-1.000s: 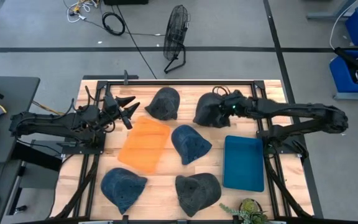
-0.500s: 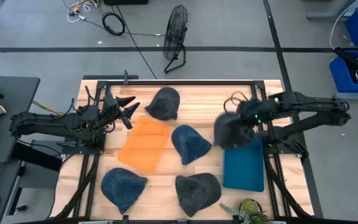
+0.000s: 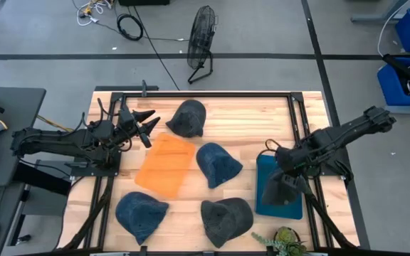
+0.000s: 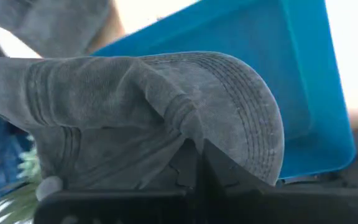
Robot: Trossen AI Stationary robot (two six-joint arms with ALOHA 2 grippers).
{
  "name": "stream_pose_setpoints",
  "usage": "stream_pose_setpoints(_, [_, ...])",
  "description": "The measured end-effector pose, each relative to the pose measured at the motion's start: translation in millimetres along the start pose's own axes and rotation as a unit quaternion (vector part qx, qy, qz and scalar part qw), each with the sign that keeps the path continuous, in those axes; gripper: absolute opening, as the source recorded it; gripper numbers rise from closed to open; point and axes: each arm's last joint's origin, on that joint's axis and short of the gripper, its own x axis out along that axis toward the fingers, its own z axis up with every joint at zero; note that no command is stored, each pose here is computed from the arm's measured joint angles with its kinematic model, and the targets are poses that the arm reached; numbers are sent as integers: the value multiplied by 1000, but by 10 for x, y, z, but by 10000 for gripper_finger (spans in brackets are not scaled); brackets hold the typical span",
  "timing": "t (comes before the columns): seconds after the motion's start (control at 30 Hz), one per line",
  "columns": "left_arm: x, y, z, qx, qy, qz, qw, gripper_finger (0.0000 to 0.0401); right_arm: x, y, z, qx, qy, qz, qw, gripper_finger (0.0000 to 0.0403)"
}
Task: Pick & Place hat
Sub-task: Put the top right black cap into the blue bin, then put the top black cap into the blue bin
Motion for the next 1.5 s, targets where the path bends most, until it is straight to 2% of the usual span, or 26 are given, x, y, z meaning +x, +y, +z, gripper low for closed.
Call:
stream_pose_setpoints(0.13, [0,-5,-1,0,1,-9,1000,177,226,-134,5,42,-62,-95,993,4])
stream_pose_setpoints(0.2, [0,-11,-1,-10,3,-19,1000,177,322,-187,-8,64,-64,-116,989,4])
stream_pose_setpoints(0.37, [0,-13,-2,-26,4,-22,999,177,493,-203,-18,27,-38,-93,995,4])
stream_pose_setpoints(0.47, [0,-13,-2,-35,4,-22,999,177,557,-196,5,10,-55,-84,995,4])
stream_pose_setpoints(0.63, [0,-13,-2,-36,4,-22,999,177,596,-212,20,-8,-79,-100,992,13])
stream_pose_setpoints(1.0, [0,-13,-1,-36,3,-22,999,177,657,-259,-36,29,-26,-92,995,106])
stream_pose_setpoints(1.2, [0,-13,-1,-36,3,-22,999,177,383,-98,50,46,-26,-21,998,134])
stream_pose_setpoints(1.3, [0,-13,-1,-36,3,-22,999,177,150,-8,107,11,-61,-1,998,136])
stream_pose_setpoints(1.37, [0,-13,0,-36,3,-22,999,177,5,23,161,-36,-121,-21,992,134])
stream_pose_setpoints(1.43, [0,-13,0,-36,3,-22,999,177,-112,32,218,-76,-197,-70,975,132])
stream_pose_setpoints(1.5, [0,-13,0,-37,3,-22,999,177,-177,28,276,-100,-272,-128,948,129])
